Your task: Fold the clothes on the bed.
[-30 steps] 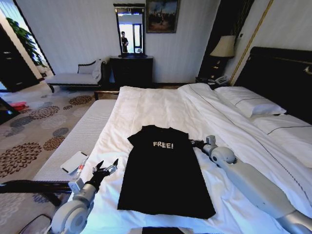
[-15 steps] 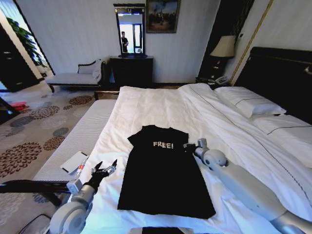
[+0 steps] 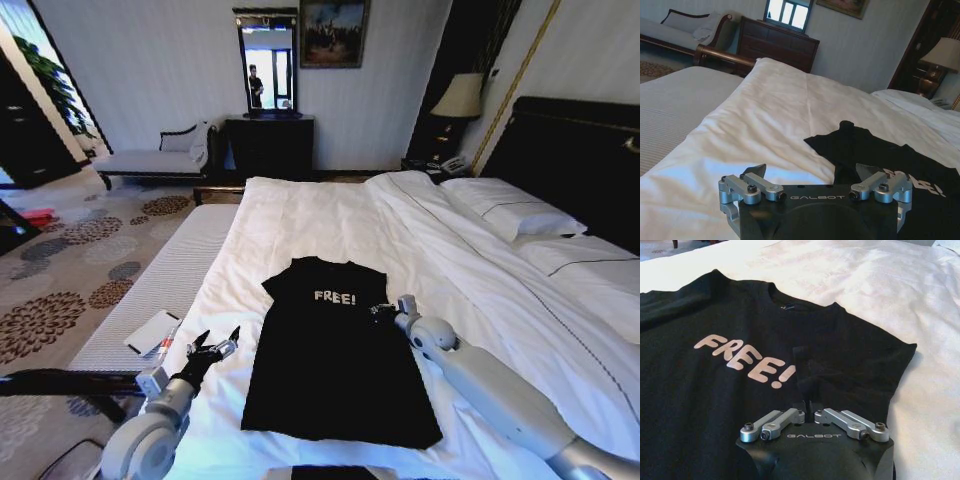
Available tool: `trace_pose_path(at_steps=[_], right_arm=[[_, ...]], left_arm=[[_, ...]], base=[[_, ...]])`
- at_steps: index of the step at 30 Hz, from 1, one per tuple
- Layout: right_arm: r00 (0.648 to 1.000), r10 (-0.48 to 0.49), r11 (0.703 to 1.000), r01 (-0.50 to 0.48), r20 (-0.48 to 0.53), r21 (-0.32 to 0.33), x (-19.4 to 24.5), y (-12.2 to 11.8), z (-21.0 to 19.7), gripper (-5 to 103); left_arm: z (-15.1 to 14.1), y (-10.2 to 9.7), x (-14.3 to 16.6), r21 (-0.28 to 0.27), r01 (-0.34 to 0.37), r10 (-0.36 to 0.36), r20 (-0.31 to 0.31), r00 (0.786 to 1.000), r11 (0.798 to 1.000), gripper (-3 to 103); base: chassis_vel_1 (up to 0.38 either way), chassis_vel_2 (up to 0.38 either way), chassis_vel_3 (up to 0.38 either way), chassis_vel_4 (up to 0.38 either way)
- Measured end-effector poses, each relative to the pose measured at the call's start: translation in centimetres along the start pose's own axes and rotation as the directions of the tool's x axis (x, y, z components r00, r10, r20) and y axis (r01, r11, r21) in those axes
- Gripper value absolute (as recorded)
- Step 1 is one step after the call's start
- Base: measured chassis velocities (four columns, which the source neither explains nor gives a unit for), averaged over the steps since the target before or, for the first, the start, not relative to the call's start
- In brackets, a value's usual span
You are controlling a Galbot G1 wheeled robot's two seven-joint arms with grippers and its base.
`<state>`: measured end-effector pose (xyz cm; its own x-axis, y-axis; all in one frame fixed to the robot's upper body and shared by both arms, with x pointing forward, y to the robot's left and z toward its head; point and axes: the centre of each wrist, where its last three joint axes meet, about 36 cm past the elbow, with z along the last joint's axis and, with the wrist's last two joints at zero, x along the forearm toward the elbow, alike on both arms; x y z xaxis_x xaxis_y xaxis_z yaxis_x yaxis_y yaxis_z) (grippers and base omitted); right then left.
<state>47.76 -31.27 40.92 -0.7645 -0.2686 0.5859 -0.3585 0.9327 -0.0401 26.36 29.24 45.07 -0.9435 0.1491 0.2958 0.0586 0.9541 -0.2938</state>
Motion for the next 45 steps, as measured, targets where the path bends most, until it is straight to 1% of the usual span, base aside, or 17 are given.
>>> trace_pose_path(at_steps=[4, 6, 8, 11, 14, 15, 17, 19, 21, 23, 24, 27, 29, 31, 36, 41, 45], right_arm=[[1.0, -0.007, 1.0, 0.007, -0.004, 0.002, 0.1, 0.3, 0.2, 5], [1.0, -0.017, 1.0, 0.017, -0.006, 0.001, 0.1, 0.7, 0.5, 12], [1.0, -0.023, 1.0, 0.023, -0.006, -0.001, 0.2, 0.9, 0.5, 12], [0.999, -0.038, 0.999, 0.038, 0.007, -0.01, 0.4, 1.6, 0.4, 28], [0.999, -0.033, 0.999, 0.034, 0.026, -0.029, 0.6, 1.5, -0.1, 28], [0.999, -0.029, 0.999, 0.031, 0.043, -0.044, 0.9, 1.3, -0.6, 39], [0.997, -0.018, 0.997, 0.024, 0.079, -0.07, 2.0, 0.5, -1.8, 50], [0.996, -0.014, 0.997, 0.021, 0.084, -0.072, 2.2, 0.3, -1.9, 50], [0.993, 0.019, 0.996, -0.008, 0.12, -0.09, 3.7, -0.8, -2.5, 66], [0.991, 0.031, 0.995, -0.018, 0.128, -0.1, 4.2, -1.1, -2.5, 66], [0.99, 0.043, 0.994, -0.028, 0.135, -0.11, 4.7, -1.5, -2.5, 71], [0.985, 0.095, 0.987, -0.075, 0.145, -0.141, 6.6, -2.9, -1.6, 88], [0.984, 0.104, 0.986, -0.083, 0.146, -0.144, 6.9, -3.1, -1.4, 88], [0.98, 0.138, 0.981, -0.115, 0.146, -0.155, 7.6, -3.6, -0.4, 97], [0.978, 0.147, 0.977, -0.119, 0.149, -0.178, 7.0, -3.2, -0.2, 100], [0.977, 0.16, 0.974, -0.133, 0.14, -0.183, 7.1, -3.4, 0.2, 100], [0.973, 0.184, 0.968, -0.155, 0.14, -0.195, 7.8, -4.0, 0.2, 100]], left_arm=[[0.0, 0.0, 0.0, -0.001, -0.002, 0.002, 0.0, 1.0, 1.0, 100], [0.0, -0.1, 0.0, -0.003, -0.003, 0.003, -0.001, 1.0, 1.0, 100], [0.0, -0.1, 0.1, -0.003, -0.003, 0.003, -0.001, 1.0, 1.0, 100], [0.0, 0.0, 0.2, -0.007, 0.001, -0.001, -0.003, 1.0, 1.0, 100], [0.0, 0.0, 0.1, -0.008, 0.002, -0.002, -0.002, 1.0, 1.0, 100], [-0.1, 0.1, 0.1, -0.008, 0.003, -0.003, 0.0, 1.0, 1.0, 100], [-0.3, 0.0, -0.3, -0.004, -0.003, 0.003, 0.005, 1.0, 1.0, 100], [-0.3, -0.1, -0.4, -0.003, -0.004, 0.004, 0.006, 1.0, 1.0, 100], [-0.7, 0.0, -1.4, 0.006, -0.017, 0.017, 0.01, 1.0, 1.0, 100], [-0.9, 0.2, -1.8, 0.011, -0.019, 0.018, 0.01, 1.0, 1.0, 100], [-1.0, 0.3, -2.2, 0.017, -0.018, 0.018, 0.009, 1.0, 1.0, 100], [-2.0, 1.6, -4.8, 0.05, -0.019, 0.019, -0.004, 1.0, 0.999, 100], [-2.3, 1.9, -5.3, 0.059, -0.02, 0.021, -0.008, 1.0, 0.998, 100], [-3.6, 3.5, -7.5, 0.056, -0.034, 0.035, -0.024, 0.999, 0.998, 100], [-5.7, 5.9, -10.2, 0.018, -0.045, 0.045, -0.015, 0.999, 0.999, 100], [-7.7, 6.4, -13.5, 0.037, -0.049, 0.049, -0.006, 0.999, 0.998, 100], [-7.2, 7.3, -16.2, 0.053, -0.04, 0.042, -0.032, 0.999, 0.998, 100]], base=[[0.0, 0.0, 0.0, 0.0], [0.0, 0.0, 0.0, 0.0], [0.0, 0.0, 0.0, 0.0], [0.0, 0.0, 0.0, 0.0], [0.0, 0.0, 0.0, 0.0], [0.0, 0.0, 0.0, 0.0], [0.0, 0.0, 0.0, 0.0], [0.0, 0.0, 0.0, 0.0], [0.0, 0.0, 0.0, 0.0], [0.0, 0.0, 0.0, 0.0], [0.0, 0.0, 0.0, 0.0], [0.0, 0.0, 0.0, 0.0], [0.0, 0.0, 0.0, 0.0], [0.0, 0.0, 0.0, 0.0], [0.0, 0.0, 0.0, 0.0], [0.0, 0.0, 0.0, 0.0], [0.0, 0.0, 0.0, 0.0]])
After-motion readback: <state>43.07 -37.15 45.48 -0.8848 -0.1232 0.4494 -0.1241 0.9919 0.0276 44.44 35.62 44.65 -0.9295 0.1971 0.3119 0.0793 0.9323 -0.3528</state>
